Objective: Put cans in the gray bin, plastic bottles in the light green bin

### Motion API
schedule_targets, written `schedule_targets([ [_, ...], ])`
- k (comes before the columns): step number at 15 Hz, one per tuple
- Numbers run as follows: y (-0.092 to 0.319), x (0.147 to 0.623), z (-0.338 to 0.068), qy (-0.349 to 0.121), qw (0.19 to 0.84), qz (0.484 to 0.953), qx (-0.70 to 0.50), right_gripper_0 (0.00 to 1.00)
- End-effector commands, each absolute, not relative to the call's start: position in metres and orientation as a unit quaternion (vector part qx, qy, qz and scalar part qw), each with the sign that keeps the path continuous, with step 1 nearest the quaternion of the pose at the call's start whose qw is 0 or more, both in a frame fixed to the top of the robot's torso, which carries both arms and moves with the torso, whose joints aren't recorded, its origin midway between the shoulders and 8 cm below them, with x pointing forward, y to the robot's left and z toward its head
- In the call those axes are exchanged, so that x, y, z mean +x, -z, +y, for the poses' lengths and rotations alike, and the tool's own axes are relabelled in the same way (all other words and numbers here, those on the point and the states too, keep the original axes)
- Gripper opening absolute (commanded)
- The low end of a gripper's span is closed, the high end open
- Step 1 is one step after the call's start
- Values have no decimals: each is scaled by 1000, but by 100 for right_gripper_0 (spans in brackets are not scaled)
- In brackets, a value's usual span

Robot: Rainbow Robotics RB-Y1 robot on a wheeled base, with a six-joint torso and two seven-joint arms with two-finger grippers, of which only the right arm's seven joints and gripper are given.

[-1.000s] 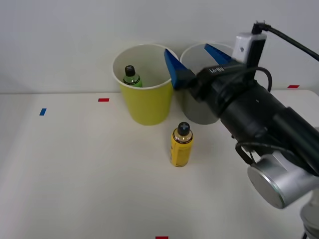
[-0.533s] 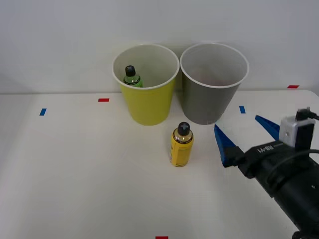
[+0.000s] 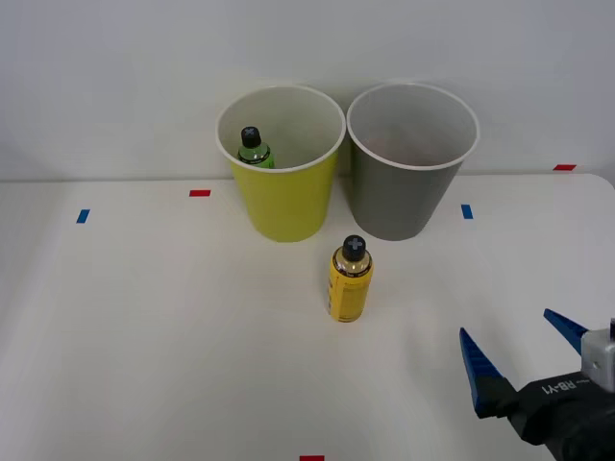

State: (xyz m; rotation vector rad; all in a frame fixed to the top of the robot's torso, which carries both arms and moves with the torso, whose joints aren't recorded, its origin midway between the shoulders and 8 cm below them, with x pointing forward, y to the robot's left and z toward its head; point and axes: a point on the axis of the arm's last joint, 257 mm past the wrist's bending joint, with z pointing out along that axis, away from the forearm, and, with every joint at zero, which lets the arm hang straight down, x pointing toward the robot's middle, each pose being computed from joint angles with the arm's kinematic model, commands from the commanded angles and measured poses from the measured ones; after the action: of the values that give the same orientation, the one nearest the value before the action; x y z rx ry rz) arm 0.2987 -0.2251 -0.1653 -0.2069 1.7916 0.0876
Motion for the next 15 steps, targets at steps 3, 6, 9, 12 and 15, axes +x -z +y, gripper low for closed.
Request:
schedule_targets([
  [3,205,292,-253,-32,638,765,-87,100],
  [6,215,290,-264,-24,633,771,-65,100],
  [9,212,285,-262,-35,641,765,-42,100],
  [12,205,282,-251,-67,651,756,-19,100],
  [15,191,278,-238,-124,668,733,26,100],
])
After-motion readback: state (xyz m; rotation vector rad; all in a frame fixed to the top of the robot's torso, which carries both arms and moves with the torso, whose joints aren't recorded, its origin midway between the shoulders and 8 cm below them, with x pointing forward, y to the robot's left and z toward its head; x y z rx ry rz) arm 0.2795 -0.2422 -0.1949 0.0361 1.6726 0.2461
